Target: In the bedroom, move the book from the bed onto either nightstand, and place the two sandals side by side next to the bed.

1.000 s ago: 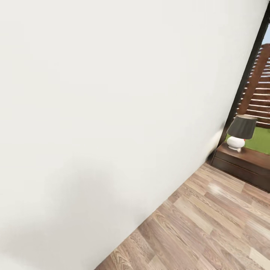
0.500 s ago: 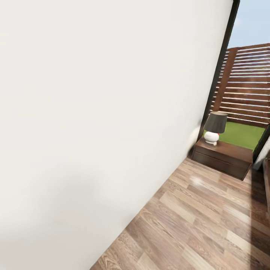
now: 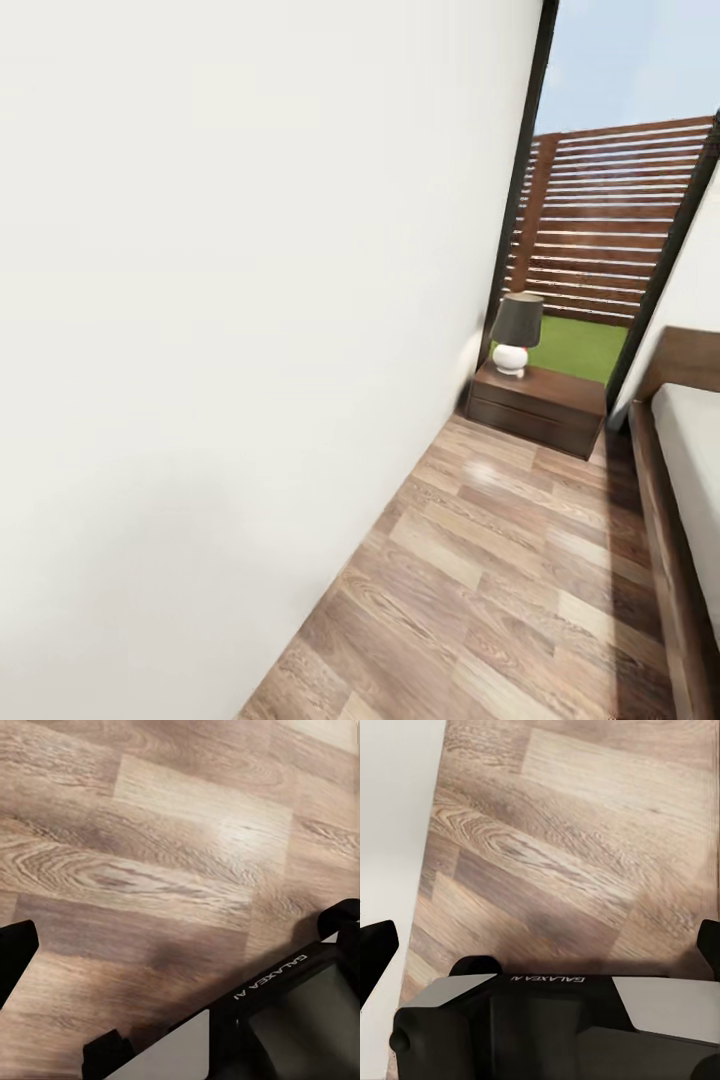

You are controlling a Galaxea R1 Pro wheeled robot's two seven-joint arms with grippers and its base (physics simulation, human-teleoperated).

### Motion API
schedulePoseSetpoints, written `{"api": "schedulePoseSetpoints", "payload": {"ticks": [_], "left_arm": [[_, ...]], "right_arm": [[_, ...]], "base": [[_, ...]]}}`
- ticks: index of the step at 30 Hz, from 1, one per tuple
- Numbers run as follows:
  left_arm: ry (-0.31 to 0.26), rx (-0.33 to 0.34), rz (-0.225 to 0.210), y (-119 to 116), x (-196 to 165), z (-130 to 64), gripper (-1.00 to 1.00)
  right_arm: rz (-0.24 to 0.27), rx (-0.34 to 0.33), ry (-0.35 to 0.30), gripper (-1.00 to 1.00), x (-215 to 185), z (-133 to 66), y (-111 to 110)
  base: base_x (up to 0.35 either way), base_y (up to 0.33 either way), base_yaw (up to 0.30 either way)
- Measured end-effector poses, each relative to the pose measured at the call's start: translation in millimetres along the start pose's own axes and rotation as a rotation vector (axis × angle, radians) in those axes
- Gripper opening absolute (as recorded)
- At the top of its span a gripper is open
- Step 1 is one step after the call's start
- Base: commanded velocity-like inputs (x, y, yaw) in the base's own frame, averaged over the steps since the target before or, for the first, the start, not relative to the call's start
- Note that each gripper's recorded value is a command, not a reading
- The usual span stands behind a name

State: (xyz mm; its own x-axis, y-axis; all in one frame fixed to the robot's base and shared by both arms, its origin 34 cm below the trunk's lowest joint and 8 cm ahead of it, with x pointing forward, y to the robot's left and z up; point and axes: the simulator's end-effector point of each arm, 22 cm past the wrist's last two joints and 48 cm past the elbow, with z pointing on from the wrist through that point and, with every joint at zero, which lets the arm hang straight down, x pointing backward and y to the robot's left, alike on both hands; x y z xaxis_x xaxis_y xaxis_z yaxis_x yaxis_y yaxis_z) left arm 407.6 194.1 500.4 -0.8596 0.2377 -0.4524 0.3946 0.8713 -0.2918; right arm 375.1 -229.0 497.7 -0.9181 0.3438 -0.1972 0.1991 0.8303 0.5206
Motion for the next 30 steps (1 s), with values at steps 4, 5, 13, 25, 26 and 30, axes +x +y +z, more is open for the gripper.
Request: {"api": "schedulePoseSetpoints", "payload": {"ticks": [4, 5, 13, 25, 26, 30], "left_arm": [[0.0, 0.0, 0.0, 0.1, 0.1, 0.1, 1.0], [0.0, 0.0, 0.0, 0.0, 0.0, 0.2, 1.0], [0.0, 0.001, 0.0, -0.3, 0.0, 0.3, 1.0], [0.001, 0.001, 0.001, -0.5, 0.0, 0.4, 1.0], [0.001, 0.001, 0.001, -0.7, 0.0, 0.5, 1.0], [0.001, 0.001, 0.0, -0.5, 0.0, 0.4, 1.0]], "right_arm": [[0.0, 0.0, 0.0, 1.0, -0.1, 0.1, 0.0], [0.0, 0.0, 0.0, 1.0, 0.0, 0.2, 0.0], [0.0, 0.0, 0.0, 1.0, 0.0, 0.2, 0.0], [0.0, 0.0, 0.0, 1.0, -0.1, 0.2, 0.0], [0.0, 0.0, 0.0, 1.0, 0.0, 0.2, 0.0], [0.0, 0.0, 0.0, 1.0, -0.1, 0.2, 0.0]], "base": [[0.055, 0.0, -0.3], [0.02, 0.0, -0.3], [0.005, 0.0, -0.3], [0.0, 0.0, -0.3], [0.0, 0.0, -0.3], [0.0, 0.0, -0.3]]}}
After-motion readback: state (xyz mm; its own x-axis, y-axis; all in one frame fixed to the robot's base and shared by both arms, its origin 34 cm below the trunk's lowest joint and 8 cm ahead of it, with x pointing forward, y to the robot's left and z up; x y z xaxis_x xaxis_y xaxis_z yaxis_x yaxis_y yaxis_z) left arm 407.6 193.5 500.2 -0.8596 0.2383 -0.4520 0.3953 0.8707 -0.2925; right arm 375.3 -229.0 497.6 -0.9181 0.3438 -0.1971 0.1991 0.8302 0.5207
